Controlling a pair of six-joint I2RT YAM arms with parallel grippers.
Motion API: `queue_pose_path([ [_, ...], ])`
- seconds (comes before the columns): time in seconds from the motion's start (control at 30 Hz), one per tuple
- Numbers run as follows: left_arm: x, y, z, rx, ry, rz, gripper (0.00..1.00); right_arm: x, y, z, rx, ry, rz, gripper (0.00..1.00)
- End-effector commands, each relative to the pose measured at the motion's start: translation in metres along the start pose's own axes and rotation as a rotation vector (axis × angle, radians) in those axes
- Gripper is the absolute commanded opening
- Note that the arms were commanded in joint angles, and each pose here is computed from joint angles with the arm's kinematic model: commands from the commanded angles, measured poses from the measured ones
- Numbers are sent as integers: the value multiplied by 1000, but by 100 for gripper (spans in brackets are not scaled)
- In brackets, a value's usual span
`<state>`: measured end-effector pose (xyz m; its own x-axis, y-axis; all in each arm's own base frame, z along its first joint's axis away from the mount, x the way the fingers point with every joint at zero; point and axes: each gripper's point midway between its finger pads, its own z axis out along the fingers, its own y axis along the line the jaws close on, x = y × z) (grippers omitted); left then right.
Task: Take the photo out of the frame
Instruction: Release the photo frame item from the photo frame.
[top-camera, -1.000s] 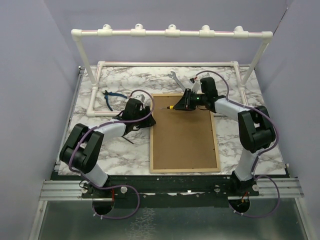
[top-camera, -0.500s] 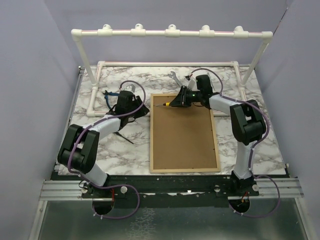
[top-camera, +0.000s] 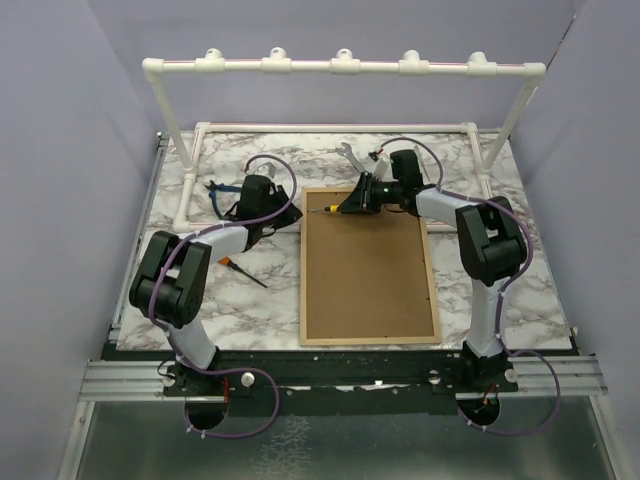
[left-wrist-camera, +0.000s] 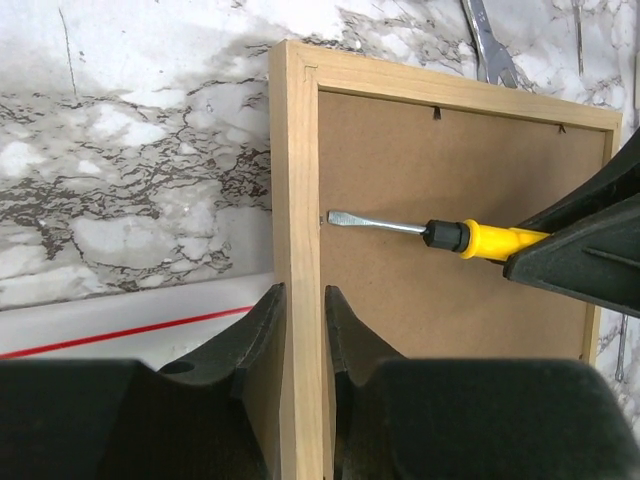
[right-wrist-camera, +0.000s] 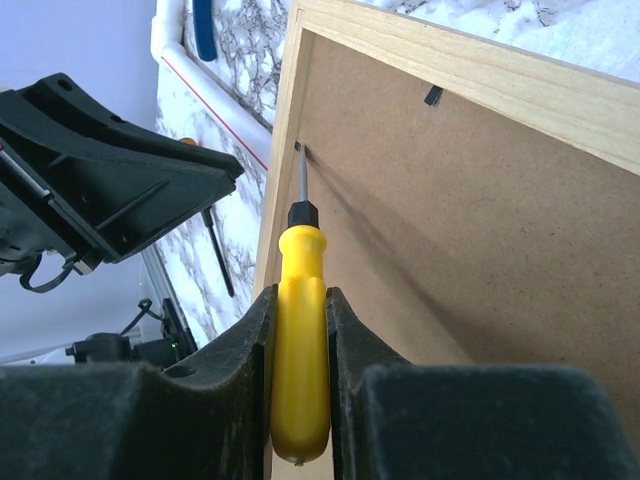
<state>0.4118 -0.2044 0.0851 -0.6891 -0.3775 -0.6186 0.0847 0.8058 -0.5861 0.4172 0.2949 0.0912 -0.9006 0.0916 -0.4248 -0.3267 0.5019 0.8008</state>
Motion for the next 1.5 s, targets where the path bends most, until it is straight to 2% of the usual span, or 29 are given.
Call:
queue_pose_path([
  [0.0, -15, -11, 8, 49, -23, 8, 22, 5, -5, 6, -25, 32, 35, 1],
  [0.47, -6, -6, 23, 47, 17, 1, 23, 10, -11, 12, -28, 61, 86, 1],
  [0.9, -19, 5, 19, 21, -5, 2, 30, 9, -11, 14, -38, 67, 94, 1],
  [1.47, -3, 0, 40, 99, 82, -12, 12, 10, -13, 18, -48, 75, 110, 1],
])
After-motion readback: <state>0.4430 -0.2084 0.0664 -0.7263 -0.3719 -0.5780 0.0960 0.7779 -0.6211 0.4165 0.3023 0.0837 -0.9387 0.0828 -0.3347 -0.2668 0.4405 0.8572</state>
